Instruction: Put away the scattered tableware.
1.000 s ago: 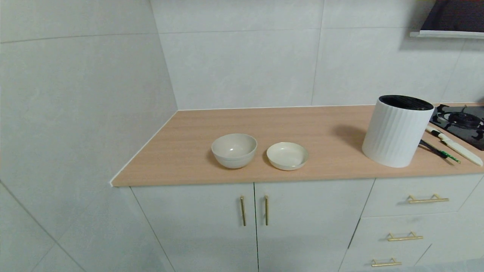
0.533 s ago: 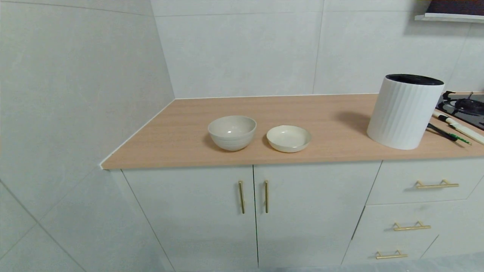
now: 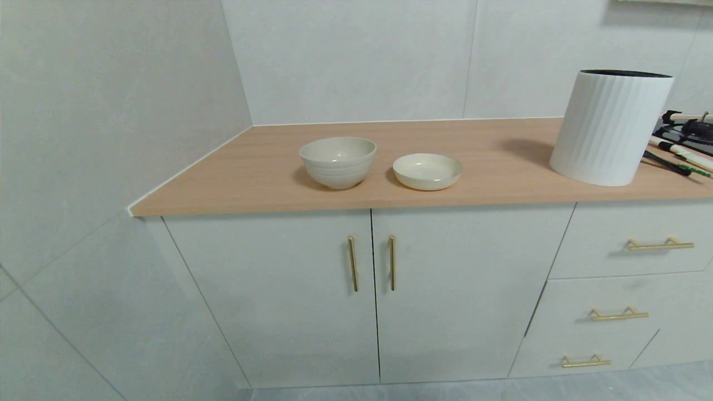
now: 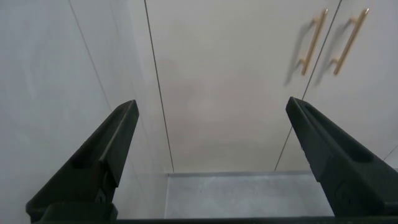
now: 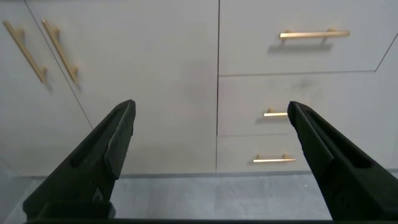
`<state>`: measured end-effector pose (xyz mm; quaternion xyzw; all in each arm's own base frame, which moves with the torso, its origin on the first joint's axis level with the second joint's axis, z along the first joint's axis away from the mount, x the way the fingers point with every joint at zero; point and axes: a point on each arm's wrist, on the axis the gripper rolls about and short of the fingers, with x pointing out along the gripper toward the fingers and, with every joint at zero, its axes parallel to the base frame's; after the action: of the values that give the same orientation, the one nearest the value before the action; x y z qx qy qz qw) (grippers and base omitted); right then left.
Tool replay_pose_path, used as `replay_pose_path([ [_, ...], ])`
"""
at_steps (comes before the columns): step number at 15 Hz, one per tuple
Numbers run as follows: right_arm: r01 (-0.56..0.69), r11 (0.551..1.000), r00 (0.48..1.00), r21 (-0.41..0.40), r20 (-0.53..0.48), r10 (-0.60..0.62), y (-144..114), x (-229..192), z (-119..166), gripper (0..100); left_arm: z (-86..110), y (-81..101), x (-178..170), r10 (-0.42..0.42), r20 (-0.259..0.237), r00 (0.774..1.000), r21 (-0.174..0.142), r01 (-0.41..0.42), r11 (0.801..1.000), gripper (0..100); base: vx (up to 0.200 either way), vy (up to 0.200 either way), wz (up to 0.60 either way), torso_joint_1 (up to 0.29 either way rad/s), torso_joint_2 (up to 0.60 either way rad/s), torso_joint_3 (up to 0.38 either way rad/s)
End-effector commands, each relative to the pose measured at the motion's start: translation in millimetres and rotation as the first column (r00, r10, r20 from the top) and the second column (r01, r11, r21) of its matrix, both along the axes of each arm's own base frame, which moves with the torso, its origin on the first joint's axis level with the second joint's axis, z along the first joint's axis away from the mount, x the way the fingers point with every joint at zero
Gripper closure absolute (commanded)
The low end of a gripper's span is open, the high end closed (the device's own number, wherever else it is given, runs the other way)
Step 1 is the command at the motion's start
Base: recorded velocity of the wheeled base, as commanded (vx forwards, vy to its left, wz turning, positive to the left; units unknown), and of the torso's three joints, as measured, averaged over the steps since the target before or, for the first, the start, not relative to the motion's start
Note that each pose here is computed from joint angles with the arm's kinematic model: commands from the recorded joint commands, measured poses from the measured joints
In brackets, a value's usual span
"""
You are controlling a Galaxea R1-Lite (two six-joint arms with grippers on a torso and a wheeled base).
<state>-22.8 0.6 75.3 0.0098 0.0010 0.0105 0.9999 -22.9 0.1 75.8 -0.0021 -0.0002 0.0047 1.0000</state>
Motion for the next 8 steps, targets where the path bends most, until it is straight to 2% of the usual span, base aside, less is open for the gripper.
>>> replay_pose_path([
  [1, 0.000, 1.000, 1.000, 0.000, 0.000, 0.000, 0.0, 0.0, 0.0, 0, 0.1, 0.0, 0.0, 0.001, 0.001, 1.000, 0.000, -0.001, 1.000, 0, 0.000, 0.000, 0.00, -0.139, 0.45, 0.295],
  [6, 0.000, 1.000, 1.000, 0.000, -0.001, 0.000, 0.0, 0.1, 0.1, 0, 0.1, 0.0, 0.0, 0.001, 0.001, 1.000, 0.000, -0.001, 1.000, 0, 0.000, 0.000, 0.00, -0.112, 0.45, 0.331],
  [8, 0.000, 1.000, 1.000, 0.000, -0.001, 0.000, 0.0, 0.1, 0.1, 0, 0.1, 0.0, 0.0, 0.001, 0.001, 1.000, 0.000, -0.001, 1.000, 0, 0.000, 0.000, 0.00, -0.036, 0.26, 0.200],
])
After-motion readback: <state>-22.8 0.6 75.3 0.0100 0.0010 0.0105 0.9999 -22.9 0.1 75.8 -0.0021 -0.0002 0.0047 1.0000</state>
